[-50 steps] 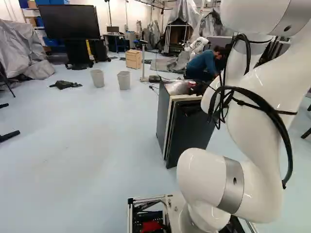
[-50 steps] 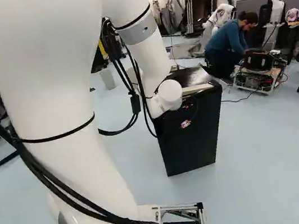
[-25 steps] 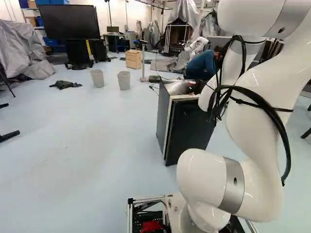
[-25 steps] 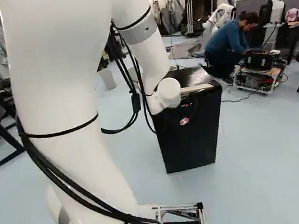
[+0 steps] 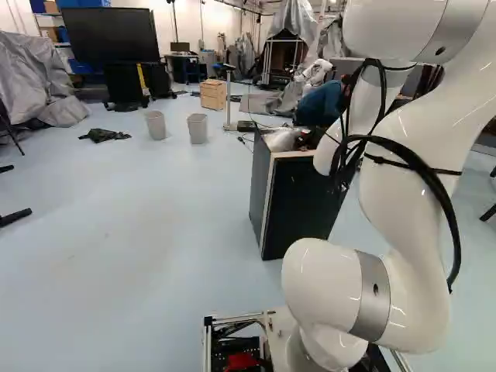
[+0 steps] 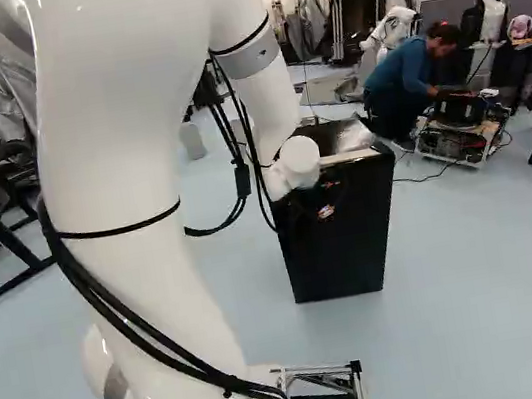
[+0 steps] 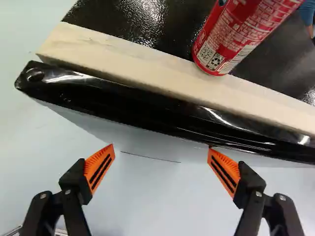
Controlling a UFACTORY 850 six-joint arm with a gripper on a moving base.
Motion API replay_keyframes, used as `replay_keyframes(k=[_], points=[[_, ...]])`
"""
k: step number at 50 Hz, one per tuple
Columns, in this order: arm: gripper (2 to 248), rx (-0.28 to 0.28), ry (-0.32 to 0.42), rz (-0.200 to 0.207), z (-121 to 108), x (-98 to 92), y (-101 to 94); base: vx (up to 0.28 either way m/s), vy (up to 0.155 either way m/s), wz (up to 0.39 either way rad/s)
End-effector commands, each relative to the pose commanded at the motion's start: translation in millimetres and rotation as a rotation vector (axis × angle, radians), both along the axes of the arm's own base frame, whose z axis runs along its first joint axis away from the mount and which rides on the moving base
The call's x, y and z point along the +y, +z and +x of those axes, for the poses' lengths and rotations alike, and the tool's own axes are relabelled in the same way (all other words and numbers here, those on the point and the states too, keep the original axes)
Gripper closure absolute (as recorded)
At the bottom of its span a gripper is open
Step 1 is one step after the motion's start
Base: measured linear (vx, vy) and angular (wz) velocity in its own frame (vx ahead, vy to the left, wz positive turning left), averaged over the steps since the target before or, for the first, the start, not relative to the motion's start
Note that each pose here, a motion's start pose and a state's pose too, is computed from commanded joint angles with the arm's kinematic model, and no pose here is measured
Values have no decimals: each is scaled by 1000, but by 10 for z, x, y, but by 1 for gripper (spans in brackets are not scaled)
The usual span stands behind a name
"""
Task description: Grab a drink from the fridge
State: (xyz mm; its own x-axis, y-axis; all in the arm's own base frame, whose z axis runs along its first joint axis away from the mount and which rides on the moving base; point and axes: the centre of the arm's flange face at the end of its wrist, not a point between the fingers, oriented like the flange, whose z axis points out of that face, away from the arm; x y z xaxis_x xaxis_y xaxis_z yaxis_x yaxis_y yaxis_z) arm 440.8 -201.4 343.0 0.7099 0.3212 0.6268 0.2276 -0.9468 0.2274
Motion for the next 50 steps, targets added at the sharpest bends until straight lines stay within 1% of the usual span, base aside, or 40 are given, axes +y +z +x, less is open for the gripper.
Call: replay_keyframes(k=[5, 11, 19, 28, 43, 50], points=[[3, 1, -2, 1, -28, 5, 1, 0, 0, 0], [3, 5, -7, 3, -118, 26, 5, 0, 0, 0], [3, 7, -38, 16, -255, 64, 14, 0, 0, 0], [3, -3, -96, 42, -301, 88, 23, 0, 0, 0], [3, -22, -229, 92, -305, 48, 31, 0, 0, 0], [3, -27, -258, 103, -301, 37, 33, 0, 0, 0]])
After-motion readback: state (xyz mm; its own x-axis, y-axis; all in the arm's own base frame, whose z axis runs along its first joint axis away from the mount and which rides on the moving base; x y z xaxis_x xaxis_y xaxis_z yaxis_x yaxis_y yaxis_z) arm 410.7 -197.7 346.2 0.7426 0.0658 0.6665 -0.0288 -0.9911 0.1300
